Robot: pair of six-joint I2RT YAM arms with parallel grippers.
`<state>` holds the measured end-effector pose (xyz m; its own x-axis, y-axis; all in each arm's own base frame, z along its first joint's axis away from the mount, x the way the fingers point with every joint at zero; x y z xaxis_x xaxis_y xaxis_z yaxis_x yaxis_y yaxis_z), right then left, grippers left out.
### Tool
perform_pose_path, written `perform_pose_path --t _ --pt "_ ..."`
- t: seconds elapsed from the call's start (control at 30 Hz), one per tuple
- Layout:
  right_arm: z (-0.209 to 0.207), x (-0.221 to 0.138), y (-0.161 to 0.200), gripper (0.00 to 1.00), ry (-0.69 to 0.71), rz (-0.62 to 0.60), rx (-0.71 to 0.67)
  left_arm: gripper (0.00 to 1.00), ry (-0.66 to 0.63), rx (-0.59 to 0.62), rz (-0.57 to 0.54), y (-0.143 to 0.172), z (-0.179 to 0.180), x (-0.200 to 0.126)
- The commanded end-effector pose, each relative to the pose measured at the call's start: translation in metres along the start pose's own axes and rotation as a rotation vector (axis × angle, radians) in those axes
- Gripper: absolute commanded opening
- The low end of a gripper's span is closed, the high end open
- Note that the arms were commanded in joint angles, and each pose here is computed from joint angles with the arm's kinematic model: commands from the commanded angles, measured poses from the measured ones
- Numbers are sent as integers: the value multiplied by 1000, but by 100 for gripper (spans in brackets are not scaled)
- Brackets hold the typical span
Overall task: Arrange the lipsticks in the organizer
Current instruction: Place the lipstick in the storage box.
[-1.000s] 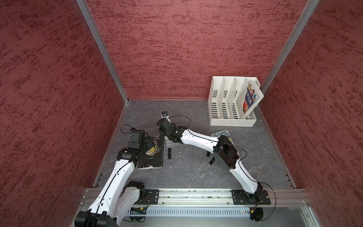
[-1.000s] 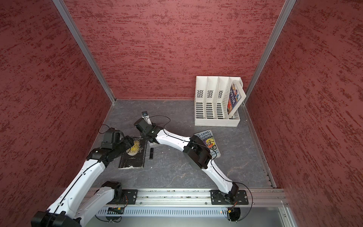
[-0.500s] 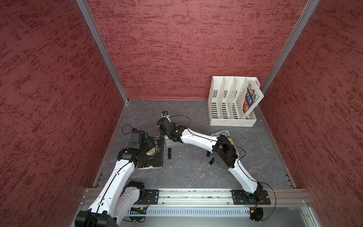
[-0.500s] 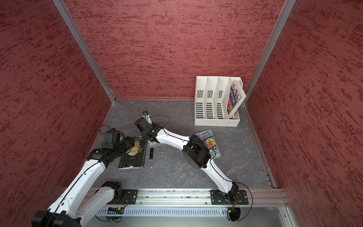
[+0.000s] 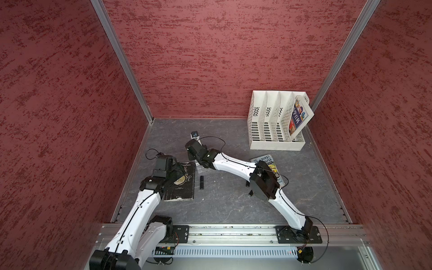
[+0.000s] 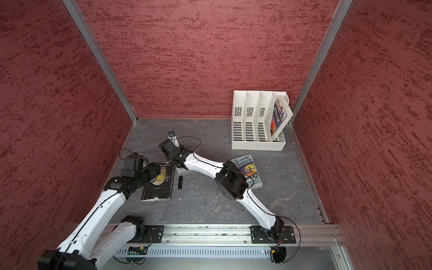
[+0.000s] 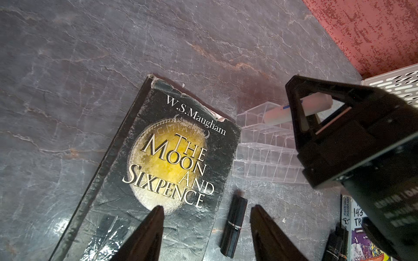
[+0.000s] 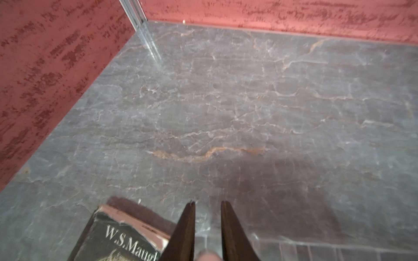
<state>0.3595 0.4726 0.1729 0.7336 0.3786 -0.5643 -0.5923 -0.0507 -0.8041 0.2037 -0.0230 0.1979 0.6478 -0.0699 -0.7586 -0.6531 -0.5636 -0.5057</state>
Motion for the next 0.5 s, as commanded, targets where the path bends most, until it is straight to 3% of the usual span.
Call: perform_pose_path --t 0.0,0.3,0.33,0.47 --pt "-3 7 3 8 5 10 11 63 13 11 -11 -1 -1 1" --pt "-6 15 14 12 39 24 -8 62 48 47 14 4 -6 0" --pt "-6 15 14 16 37 24 -7 61 57 60 24 6 -8 0" --pt "-5 8 7 46 24 26 2 61 51 124 72 21 -11 1"
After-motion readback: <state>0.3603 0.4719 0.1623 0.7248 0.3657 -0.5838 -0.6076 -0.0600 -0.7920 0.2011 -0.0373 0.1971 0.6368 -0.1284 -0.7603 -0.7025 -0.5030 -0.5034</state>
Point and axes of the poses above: each gripper's point midway between its finger pads, its own x axis out along the fingers, its own z axis along the line the jaws close on, y = z × x, the point moved 9 cm from there along -x, back along the fingers, and after that the axes turned 1 degree about x, right-handed, at the moved point
